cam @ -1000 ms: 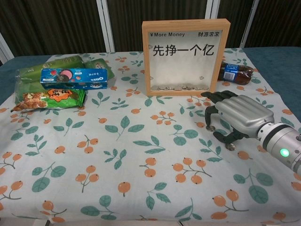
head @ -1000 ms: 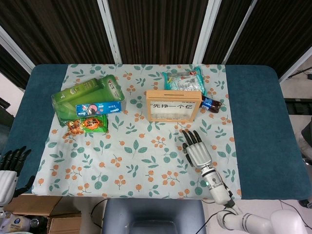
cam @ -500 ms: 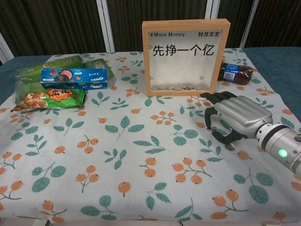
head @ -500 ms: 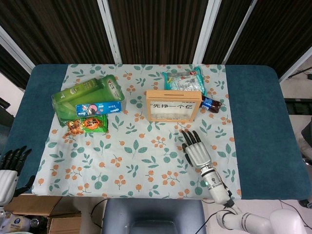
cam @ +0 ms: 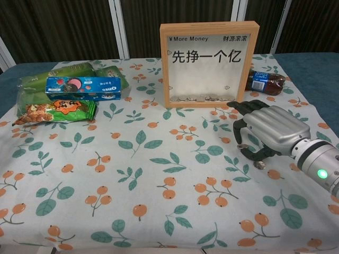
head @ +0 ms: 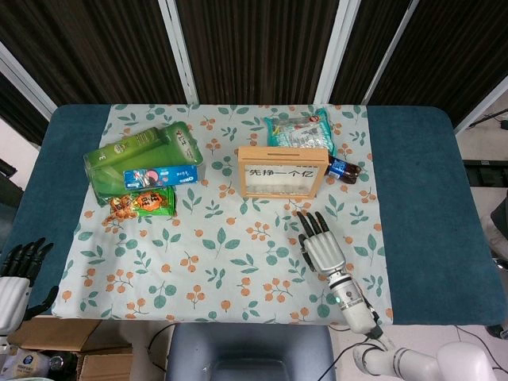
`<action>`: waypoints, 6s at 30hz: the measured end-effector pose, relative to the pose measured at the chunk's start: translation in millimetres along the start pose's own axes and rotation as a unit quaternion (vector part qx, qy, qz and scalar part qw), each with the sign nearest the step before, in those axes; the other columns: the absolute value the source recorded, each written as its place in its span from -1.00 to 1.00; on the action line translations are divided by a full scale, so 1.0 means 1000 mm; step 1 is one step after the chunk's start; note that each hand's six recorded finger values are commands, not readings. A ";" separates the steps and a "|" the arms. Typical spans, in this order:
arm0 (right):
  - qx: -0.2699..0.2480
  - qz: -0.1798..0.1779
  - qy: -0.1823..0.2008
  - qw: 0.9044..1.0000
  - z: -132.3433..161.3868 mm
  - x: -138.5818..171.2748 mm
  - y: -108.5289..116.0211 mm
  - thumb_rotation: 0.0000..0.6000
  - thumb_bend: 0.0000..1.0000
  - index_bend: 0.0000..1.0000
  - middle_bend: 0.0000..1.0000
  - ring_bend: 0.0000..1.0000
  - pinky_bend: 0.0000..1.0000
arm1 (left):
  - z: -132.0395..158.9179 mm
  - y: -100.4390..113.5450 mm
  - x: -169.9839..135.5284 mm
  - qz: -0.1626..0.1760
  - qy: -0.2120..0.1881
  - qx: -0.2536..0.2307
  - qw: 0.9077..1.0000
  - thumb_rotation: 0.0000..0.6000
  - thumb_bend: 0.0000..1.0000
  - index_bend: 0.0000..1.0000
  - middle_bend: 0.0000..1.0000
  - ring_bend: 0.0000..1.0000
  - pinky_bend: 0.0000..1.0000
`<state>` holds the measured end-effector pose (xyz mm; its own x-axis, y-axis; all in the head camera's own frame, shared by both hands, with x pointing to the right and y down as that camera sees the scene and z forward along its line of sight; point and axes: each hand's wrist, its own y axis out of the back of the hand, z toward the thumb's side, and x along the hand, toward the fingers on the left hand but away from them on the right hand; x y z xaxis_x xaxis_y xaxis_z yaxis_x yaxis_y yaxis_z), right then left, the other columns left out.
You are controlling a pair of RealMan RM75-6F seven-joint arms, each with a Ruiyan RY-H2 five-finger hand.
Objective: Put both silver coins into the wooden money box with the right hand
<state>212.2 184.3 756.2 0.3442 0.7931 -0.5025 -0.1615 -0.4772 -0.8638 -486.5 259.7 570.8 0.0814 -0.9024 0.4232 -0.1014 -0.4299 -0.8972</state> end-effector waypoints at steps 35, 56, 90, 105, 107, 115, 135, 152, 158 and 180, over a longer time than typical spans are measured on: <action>0.012 -0.013 0.006 1.000 0.001 -0.006 0.000 1.00 0.18 0.33 -0.75 -1.00 -1.00 | -0.006 -0.004 -0.002 -0.004 0.005 -0.008 1.000 1.00 -0.27 -1.00 -1.00 -1.00 -0.94; -0.008 -0.064 0.005 0.998 -0.001 -0.003 0.030 1.00 0.20 0.44 -0.71 -1.00 -1.00 | -0.005 -0.001 -0.003 -0.002 0.003 -0.010 1.000 1.00 -0.26 -1.00 -1.00 -1.00 -0.94; -0.045 -0.167 -0.127 0.977 -0.019 -0.098 0.266 1.00 0.22 0.46 -0.69 -1.00 -1.00 | -0.002 -0.002 -0.005 -0.003 -0.009 -0.020 1.000 1.00 -0.26 -1.00 -1.00 -1.00 -0.94; -0.016 -0.099 -0.155 0.983 -0.002 -0.135 0.243 1.00 0.22 0.46 -0.69 -1.00 -1.00 | -0.006 -0.002 -0.004 -0.007 -0.003 -0.020 1.000 1.00 -0.27 -1.00 -1.00 -1.00 -0.94; -0.014 -0.096 -0.160 0.982 -0.003 -0.137 0.241 1.00 0.22 0.46 -0.69 -1.00 -1.00 | -0.007 -0.002 -0.004 -0.007 -0.002 -0.020 1.000 1.00 -0.26 -1.00 -1.00 -1.00 -0.94; -0.012 -0.084 -0.158 0.984 -0.003 -0.142 0.233 1.00 0.22 0.46 -0.69 -1.00 -1.00 | -0.008 -0.002 -0.003 -0.008 0.000 -0.020 1.000 1.00 -0.26 -1.00 -1.00 -1.00 -0.94; -0.011 -0.068 -0.145 0.987 0.003 -0.149 0.226 1.00 0.22 0.20 -0.69 -1.00 -1.00 | -0.011 0.001 -0.003 -0.007 0.006 -0.016 1.000 1.00 -0.26 -1.00 -1.00 -1.00 -0.94; -0.025 -0.124 -0.087 0.988 0.001 -0.114 0.245 1.00 -0.05 -1.00 -0.93 -1.00 -1.00 | -0.013 0.000 -0.003 -0.007 0.009 -0.018 1.000 1.00 -0.26 -1.00 -1.00 -1.00 -0.94; -0.013 -0.183 -0.027 0.983 -0.014 -0.053 0.233 1.00 -0.08 -1.00 -0.96 -1.00 -1.00 | -0.008 -0.001 -0.001 -0.006 0.004 -0.017 1.000 1.00 -0.26 -1.00 -1.00 -1.00 -0.94; 0.021 -0.065 0.009 0.998 -0.043 0.118 0.026 1.00 -0.14 -1.00 -1.00 -1.00 -1.00 | -0.001 -0.013 -0.007 -0.017 -0.005 -0.015 1.000 1.00 -0.27 -1.00 -1.00 -1.00 -0.94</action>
<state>288.3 249.0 675.5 0.3813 0.8400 -0.3861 -0.1538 -0.3542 -0.9225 -486.5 272.0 579.9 0.0952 -0.8868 0.4522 -0.1285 -0.4614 -0.8778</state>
